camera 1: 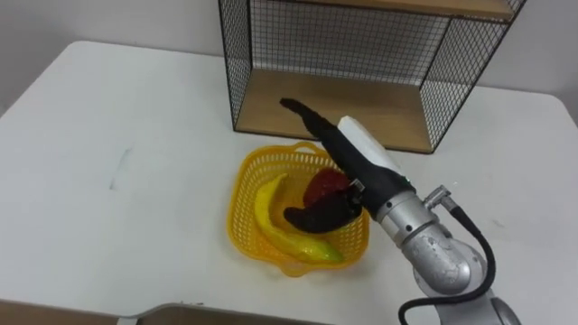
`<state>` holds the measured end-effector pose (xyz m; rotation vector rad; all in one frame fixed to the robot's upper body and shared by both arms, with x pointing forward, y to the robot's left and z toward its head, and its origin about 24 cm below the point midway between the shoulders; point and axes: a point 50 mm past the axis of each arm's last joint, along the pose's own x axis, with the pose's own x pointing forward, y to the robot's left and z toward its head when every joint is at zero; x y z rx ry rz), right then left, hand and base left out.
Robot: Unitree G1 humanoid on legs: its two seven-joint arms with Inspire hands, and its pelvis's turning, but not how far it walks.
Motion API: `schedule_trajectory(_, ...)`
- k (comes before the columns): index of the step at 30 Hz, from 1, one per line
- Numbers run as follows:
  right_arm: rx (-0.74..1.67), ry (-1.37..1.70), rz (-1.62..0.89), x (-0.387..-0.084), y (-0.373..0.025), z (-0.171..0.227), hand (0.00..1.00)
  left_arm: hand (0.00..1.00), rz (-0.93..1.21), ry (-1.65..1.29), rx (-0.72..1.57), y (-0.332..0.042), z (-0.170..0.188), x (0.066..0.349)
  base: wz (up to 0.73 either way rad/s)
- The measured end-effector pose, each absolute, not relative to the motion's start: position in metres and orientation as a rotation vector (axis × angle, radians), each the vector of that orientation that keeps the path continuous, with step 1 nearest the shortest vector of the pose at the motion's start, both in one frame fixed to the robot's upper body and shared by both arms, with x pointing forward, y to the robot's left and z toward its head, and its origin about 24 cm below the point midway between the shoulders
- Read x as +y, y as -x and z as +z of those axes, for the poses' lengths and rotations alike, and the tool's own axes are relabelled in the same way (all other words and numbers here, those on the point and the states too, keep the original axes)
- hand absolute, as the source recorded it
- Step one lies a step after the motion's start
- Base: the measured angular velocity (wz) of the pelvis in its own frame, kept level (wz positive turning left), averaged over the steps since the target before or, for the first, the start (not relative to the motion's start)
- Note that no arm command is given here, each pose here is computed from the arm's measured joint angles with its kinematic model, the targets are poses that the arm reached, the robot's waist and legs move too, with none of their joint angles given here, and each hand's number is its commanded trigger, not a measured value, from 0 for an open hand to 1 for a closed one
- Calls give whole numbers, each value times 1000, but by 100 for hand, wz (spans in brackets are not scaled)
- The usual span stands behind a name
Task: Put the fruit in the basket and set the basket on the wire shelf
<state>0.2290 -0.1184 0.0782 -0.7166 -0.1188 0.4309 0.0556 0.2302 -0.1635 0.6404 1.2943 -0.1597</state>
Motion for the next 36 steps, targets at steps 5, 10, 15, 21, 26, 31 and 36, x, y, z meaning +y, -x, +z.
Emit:
schedule_trajectory(5,-119,665,416,-122,-230,80,0,0,-140,-653,1321,-43,-166,232,0)
schedule_trajectory(10,-118,423,409,-130,-232,84,0,0,-71,-600,1358,-28,-167,233,0)
schedule_trajectory(15,-186,214,269,-155,-235,101,0,0,162,-436,1406,-1,-165,245,4)
schedule_trajectory(21,-305,178,-65,-210,-222,123,0,0,734,-189,1417,42,-153,276,1)
schedule_trajectory(26,-260,194,-291,-238,-205,114,0,0,1211,-164,1322,64,-133,306,-6)
schedule_trajectory(31,-217,221,-480,-260,-185,105,0,0,1551,-333,923,26,-86,352,7)
schedule_trajectory(36,-172,249,-639,-273,-168,95,0,0,1675,-602,293,-45,3,372,4)
